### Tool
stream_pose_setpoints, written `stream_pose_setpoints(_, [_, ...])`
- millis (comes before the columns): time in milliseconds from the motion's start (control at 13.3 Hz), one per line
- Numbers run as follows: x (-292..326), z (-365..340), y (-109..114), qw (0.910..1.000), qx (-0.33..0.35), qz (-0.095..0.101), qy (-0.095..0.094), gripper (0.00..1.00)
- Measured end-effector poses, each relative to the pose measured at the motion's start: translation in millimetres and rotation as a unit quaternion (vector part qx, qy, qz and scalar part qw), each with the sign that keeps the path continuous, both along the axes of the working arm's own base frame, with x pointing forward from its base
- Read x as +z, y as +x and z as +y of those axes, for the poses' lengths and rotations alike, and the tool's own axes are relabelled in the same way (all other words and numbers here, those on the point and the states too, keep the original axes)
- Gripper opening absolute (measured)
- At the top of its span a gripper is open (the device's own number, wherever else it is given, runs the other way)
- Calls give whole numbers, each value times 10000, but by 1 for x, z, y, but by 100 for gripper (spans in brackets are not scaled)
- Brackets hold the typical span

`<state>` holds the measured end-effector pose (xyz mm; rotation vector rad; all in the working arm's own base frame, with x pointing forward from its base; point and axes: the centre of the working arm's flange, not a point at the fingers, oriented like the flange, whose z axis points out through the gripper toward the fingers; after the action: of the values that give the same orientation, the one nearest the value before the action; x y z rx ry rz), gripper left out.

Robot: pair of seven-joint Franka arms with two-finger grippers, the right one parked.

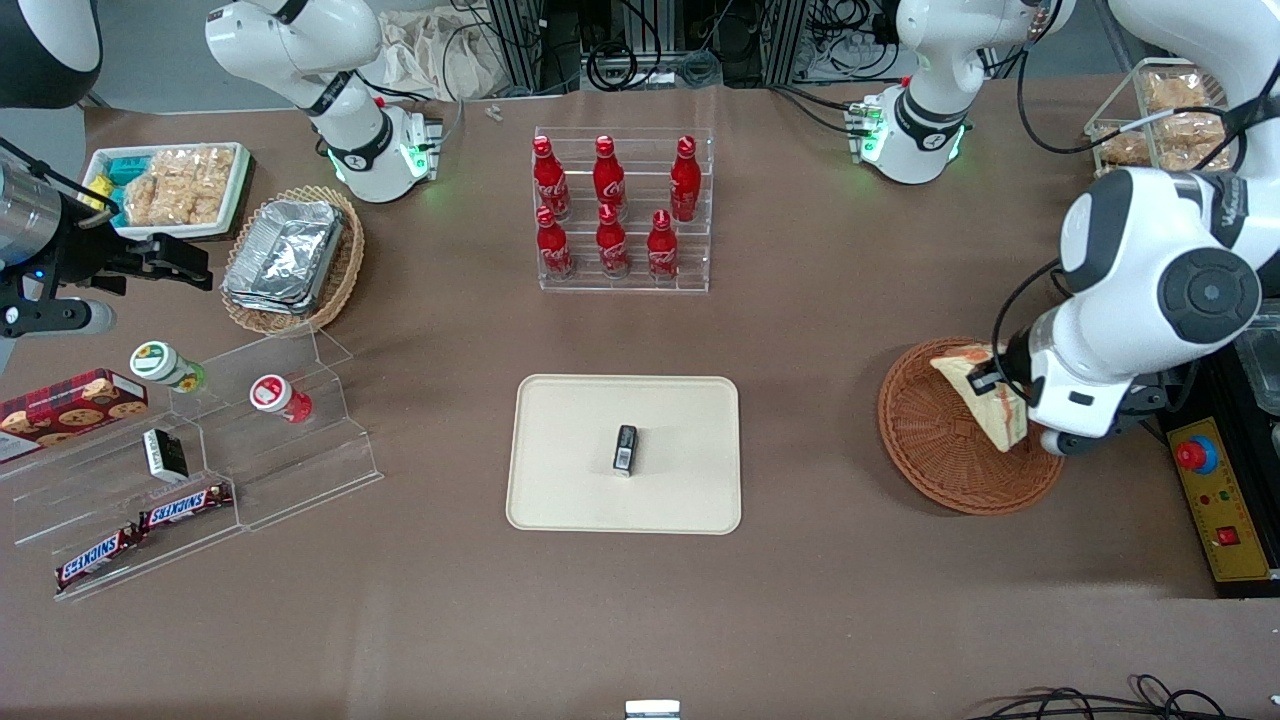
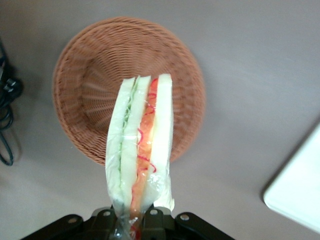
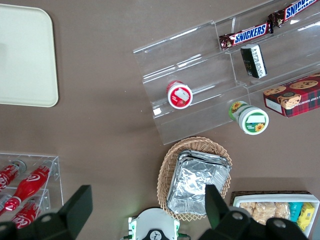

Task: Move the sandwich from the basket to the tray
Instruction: 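Carry the held sandwich toward the cream tray beside the tissue pack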

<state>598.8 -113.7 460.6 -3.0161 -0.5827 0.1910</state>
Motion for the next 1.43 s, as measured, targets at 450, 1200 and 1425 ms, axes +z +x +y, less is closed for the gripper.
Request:
stream_pose_setpoints(450, [1, -149, -31, 9855, -1646, -338, -243, 20])
stream_pose_setpoints(1200, [-132, -267, -13, 9563, -2826, -574, -489, 15])
stream_pose_setpoints(1425, [-169, -293, -21, 9545, -2861, -576, -616, 15])
